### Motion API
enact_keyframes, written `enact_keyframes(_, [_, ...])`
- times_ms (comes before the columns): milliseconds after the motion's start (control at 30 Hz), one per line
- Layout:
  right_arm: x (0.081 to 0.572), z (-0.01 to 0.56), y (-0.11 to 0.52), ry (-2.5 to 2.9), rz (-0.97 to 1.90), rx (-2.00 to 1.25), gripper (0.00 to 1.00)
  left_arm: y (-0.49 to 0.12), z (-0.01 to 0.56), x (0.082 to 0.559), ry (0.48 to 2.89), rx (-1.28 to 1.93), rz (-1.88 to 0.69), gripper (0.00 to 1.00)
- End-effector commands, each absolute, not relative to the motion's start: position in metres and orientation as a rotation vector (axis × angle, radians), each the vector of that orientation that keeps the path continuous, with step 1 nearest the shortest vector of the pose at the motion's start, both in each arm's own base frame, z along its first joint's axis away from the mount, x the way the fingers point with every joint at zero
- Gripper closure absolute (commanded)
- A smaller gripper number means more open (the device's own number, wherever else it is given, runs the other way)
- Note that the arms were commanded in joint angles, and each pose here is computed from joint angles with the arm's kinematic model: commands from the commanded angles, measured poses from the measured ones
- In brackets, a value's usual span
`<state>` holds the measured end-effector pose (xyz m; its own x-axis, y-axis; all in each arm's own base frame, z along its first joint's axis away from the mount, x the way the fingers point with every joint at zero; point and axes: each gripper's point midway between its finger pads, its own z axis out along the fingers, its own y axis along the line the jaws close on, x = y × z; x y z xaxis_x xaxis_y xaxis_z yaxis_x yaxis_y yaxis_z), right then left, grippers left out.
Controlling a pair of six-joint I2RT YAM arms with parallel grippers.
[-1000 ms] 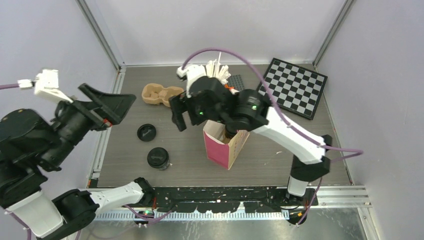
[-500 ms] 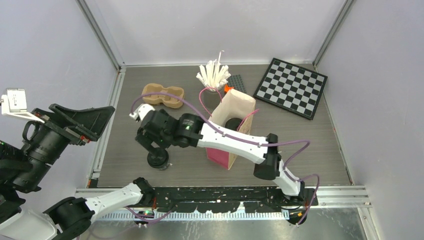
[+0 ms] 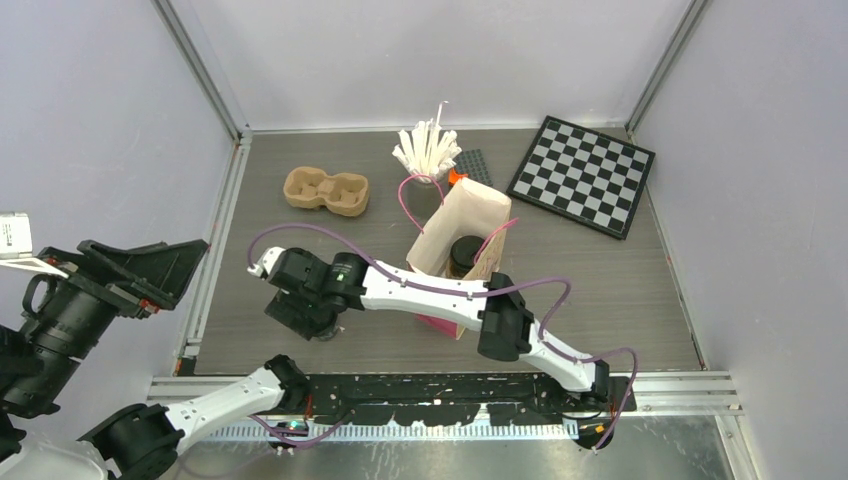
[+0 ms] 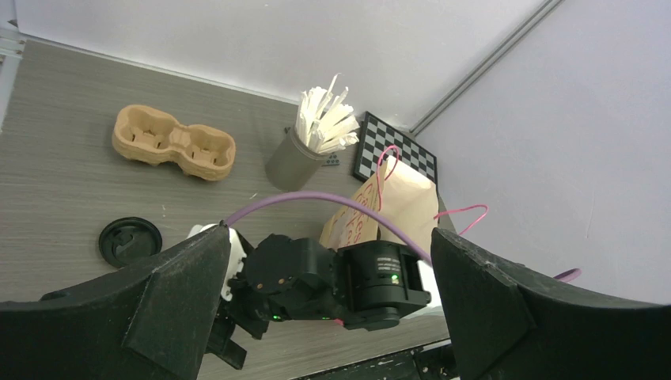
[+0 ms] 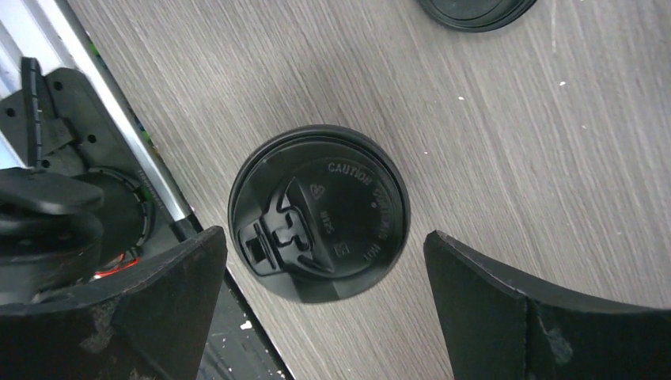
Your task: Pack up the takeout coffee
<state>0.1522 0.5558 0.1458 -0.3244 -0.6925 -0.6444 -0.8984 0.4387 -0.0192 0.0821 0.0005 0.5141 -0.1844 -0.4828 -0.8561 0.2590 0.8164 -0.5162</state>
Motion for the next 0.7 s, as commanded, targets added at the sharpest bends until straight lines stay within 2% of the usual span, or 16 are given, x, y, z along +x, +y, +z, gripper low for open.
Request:
enact_keyframes(0, [0.147,0.152,0.575,2.045,0.523,-1.352,0.01,0.005,0.512,0.082,1.637,-0.179,-0.64,0.0])
enact_keyframes(667, [0.154,0.146,0.576,2.039,0.483,-1.339,0.01,0.005,0.51,0.081,1.635,-0.161,-0.63,0.0])
